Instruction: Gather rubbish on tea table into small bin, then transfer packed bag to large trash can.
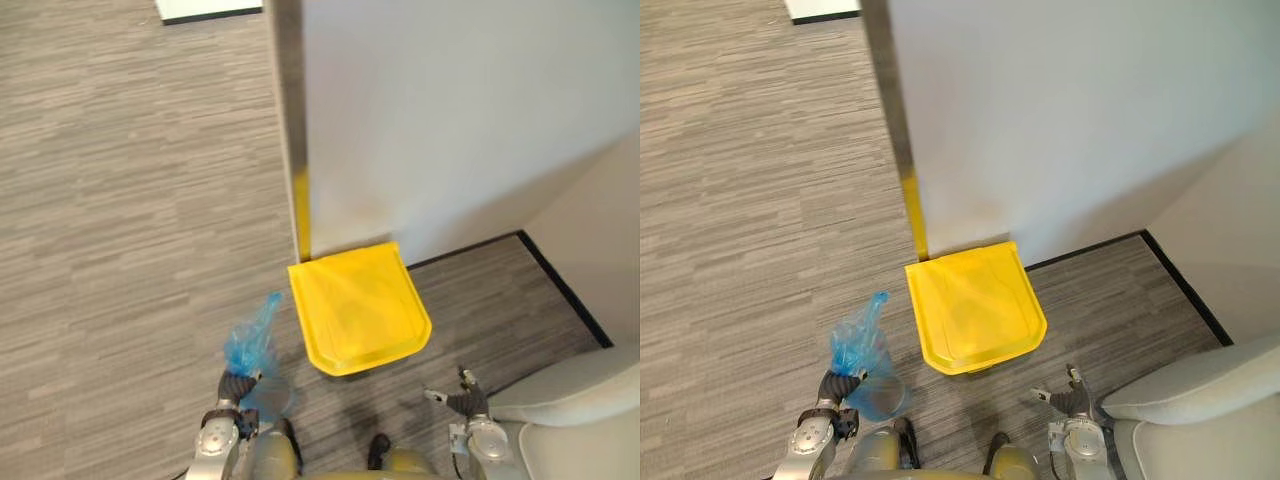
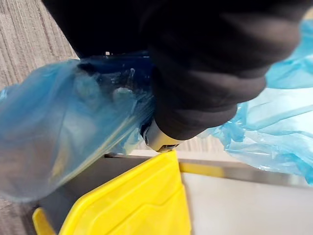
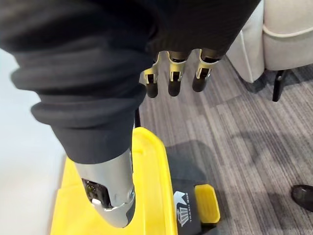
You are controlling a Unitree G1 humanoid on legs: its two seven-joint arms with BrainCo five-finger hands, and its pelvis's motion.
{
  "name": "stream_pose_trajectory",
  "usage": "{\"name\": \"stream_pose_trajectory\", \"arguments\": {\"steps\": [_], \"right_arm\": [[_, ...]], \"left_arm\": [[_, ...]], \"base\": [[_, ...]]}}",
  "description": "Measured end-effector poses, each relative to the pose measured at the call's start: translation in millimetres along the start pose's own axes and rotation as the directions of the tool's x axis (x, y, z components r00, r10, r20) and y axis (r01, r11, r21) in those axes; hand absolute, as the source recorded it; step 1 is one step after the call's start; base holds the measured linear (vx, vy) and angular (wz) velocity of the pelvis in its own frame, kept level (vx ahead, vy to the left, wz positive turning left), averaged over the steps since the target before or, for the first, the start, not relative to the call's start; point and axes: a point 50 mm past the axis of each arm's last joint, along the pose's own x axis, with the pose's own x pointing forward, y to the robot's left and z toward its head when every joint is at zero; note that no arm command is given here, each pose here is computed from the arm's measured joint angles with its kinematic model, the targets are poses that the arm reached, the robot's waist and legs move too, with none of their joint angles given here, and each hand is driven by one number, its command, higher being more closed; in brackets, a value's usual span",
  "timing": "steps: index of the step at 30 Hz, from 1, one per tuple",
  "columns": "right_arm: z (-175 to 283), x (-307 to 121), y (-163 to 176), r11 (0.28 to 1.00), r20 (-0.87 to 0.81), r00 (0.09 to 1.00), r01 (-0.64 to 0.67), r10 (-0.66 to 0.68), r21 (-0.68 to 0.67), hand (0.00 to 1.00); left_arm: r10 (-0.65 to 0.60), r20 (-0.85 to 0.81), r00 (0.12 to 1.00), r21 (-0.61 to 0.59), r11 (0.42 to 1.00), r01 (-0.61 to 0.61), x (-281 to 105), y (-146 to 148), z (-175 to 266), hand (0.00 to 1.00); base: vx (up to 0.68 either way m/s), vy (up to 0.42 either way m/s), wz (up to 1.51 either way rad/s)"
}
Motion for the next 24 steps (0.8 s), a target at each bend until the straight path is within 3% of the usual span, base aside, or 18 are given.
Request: {"name": "stream_pose_trajectory", "arguments": {"steps": [6,14,24], "right_arm": [[6.9,4.3,0.8,1.000,0.010,1.000,0.007,-0.007,0.008,0.00],[15.5,1.0,-34.5,0.982,0.053,0.987,0.148,-0.155,0.120,0.00],[23.0,1.8,-18.1,0.981,0.077,0.990,0.101,-0.114,0.165,0.00]], "left_arm": [[0.020,0.059,0.998,0.037,0.999,-0.022,17.6,7.0,20.7,1.00],[-0.038,0.085,0.996,0.018,0.999,0.036,24.4,-15.0,31.6,1.00],[-0.031,0.100,0.995,0.014,0.999,0.029,24.1,-12.4,34.7,1.00]], "base": [[0.09,-0.030,0.55],[0.26,-0.109,0.32],[0.03,-0.059,0.01]]}}
